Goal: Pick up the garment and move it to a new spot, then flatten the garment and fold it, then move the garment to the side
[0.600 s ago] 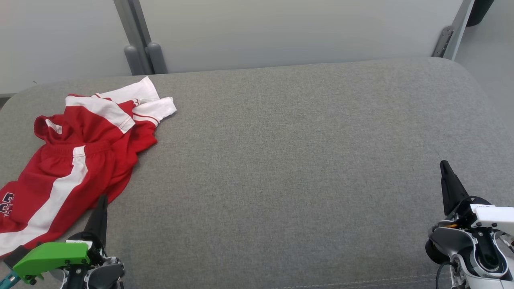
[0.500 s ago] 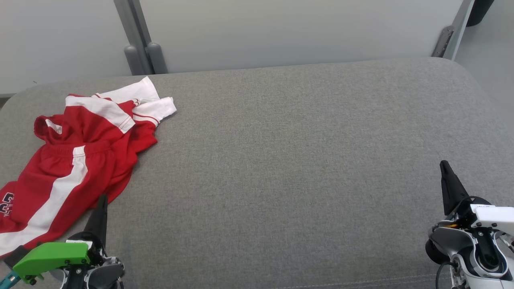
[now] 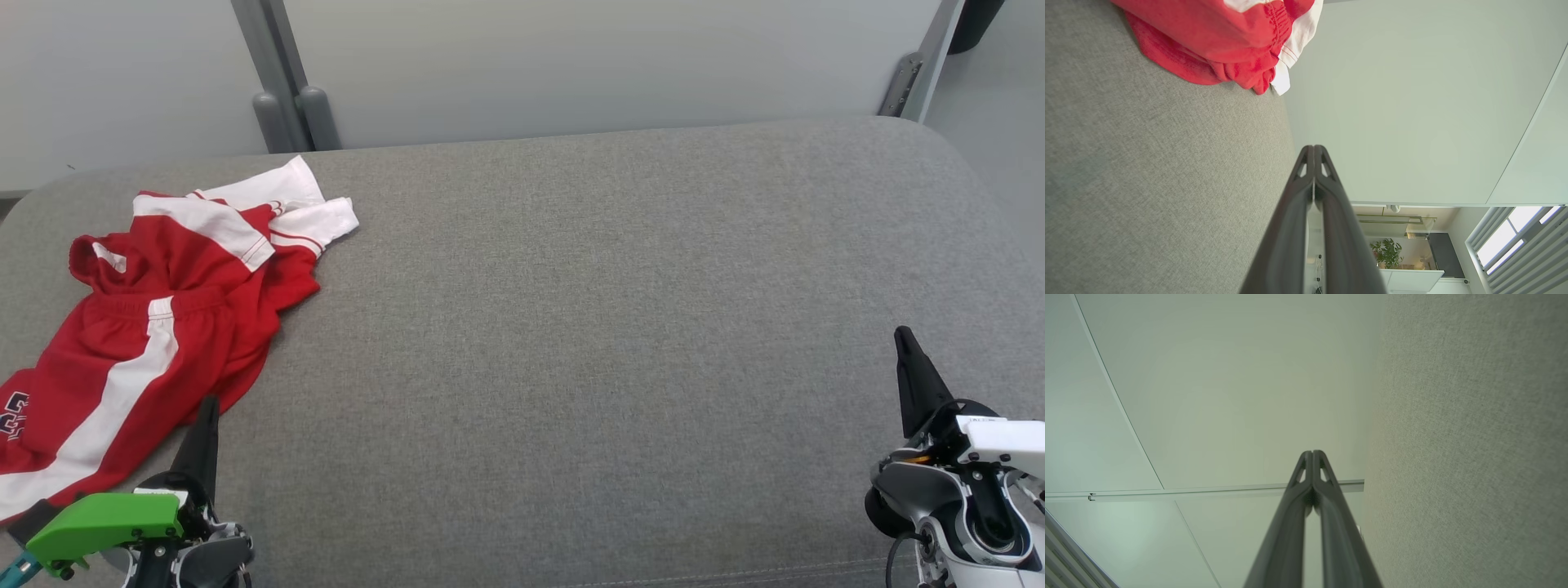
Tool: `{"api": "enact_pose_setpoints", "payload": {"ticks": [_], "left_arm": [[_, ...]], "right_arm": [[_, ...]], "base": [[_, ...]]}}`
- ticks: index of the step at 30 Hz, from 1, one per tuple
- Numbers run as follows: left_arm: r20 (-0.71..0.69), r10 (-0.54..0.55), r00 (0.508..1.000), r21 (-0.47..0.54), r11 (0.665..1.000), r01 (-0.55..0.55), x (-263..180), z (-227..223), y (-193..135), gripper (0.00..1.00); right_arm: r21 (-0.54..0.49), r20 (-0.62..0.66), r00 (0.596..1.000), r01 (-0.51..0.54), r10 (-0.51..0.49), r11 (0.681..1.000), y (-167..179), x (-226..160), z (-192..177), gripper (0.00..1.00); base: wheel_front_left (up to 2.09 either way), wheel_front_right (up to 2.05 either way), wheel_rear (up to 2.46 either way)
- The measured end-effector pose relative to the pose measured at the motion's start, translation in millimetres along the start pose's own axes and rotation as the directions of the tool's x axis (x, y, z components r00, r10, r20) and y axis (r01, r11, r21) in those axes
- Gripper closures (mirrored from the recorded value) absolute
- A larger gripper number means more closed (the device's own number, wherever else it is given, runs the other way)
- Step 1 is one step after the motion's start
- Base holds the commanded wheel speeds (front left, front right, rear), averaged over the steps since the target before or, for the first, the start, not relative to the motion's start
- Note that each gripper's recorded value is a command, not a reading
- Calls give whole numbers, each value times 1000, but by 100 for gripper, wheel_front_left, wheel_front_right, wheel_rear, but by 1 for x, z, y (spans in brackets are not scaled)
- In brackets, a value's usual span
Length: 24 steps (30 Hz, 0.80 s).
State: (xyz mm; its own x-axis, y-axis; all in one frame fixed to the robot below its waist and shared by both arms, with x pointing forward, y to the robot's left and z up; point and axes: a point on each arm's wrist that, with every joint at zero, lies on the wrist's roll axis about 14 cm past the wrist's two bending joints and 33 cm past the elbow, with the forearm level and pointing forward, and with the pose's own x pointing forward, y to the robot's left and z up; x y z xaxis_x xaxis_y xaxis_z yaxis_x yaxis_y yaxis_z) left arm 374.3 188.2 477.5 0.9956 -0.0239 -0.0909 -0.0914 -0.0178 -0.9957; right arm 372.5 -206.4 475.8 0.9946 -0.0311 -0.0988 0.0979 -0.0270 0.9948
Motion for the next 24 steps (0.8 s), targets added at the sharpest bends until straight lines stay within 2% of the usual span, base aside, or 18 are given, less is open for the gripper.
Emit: {"api": "enact_pose_setpoints", "payload": {"ticks": [22,23,24], "left_arm": [[0,0,1000,0,1000,0,0,0,0,100],[0,10,1000,-2,1000,-10,-1,0,3,0],[-1,26,1000,-5,1000,-26,-3,-1,9,0]], "right_arm": [[0,0,1000,0,0,1000,0,0,0,100],[2,0,1000,10,-10,1000,-3,-1,0,0],[8,0,1000,31,-31,999,-10,-3,-1,0]], "base": [[0,0,0],[0,0,0],[0,0,0]]}}
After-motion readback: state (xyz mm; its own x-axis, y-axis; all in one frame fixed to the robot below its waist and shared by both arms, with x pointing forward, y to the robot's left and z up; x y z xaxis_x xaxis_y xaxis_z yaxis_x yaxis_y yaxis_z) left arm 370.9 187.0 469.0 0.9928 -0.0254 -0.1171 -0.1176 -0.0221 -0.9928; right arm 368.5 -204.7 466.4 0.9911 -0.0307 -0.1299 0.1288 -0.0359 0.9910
